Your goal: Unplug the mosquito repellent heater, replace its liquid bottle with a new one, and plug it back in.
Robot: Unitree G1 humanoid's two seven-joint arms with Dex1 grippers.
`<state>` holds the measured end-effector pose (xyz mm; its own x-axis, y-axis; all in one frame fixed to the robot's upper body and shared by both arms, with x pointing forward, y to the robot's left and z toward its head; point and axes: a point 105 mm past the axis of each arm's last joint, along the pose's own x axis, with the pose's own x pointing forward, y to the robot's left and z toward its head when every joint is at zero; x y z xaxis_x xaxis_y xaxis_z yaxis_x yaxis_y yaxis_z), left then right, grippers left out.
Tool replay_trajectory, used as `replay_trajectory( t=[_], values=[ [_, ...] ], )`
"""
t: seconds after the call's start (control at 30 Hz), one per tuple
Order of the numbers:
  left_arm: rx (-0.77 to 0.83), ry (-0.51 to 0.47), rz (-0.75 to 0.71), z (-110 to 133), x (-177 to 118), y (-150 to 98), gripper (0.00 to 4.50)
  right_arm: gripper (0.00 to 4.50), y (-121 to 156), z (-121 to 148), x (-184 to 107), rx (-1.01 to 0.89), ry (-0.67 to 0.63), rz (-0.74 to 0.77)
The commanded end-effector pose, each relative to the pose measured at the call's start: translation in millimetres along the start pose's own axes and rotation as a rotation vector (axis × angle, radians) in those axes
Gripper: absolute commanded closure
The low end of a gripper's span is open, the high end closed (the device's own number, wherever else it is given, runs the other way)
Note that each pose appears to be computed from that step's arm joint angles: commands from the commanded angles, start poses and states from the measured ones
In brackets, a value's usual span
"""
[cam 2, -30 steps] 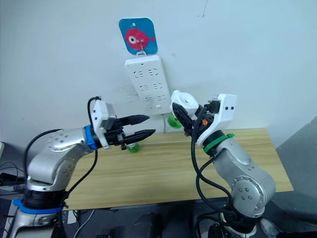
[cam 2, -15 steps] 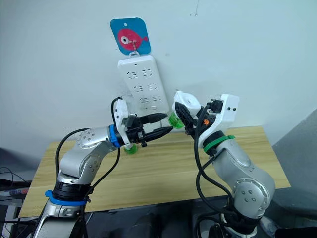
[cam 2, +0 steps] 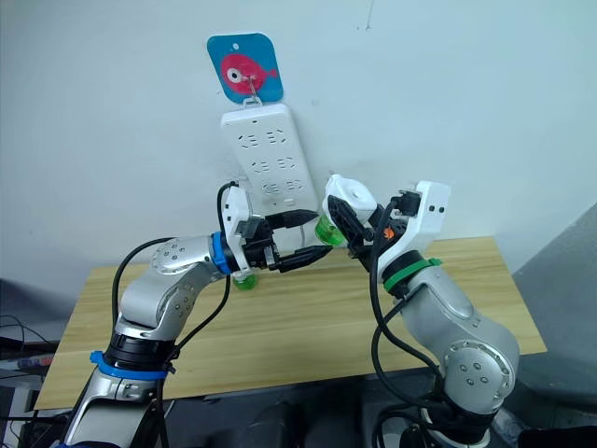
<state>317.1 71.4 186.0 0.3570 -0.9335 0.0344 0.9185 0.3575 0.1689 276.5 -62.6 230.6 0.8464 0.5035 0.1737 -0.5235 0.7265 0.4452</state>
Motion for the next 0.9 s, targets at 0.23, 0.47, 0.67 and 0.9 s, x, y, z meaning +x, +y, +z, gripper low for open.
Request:
replay_trajectory(
  t=[0.23,0.47,0.67,0.9],
  values=[
    [0.015,-0.080,-0.001,18,13,-4,0.69,1.58,8,4,0,0.021,-0.026,0.038],
    [0.015,-0.069,-0.006,13,14,-7,0.69,1.58,5,6,0,0.052,-0.037,0.023],
    [0.004,-0.101,0.006,15,16,-7,0.69,1.58,-1,9,0,0.145,-0.059,-0.015],
    [0.026,-0.129,0.020,22,17,-5,0.69,1.58,-8,11,-1,0.199,-0.066,-0.052]
  ],
)
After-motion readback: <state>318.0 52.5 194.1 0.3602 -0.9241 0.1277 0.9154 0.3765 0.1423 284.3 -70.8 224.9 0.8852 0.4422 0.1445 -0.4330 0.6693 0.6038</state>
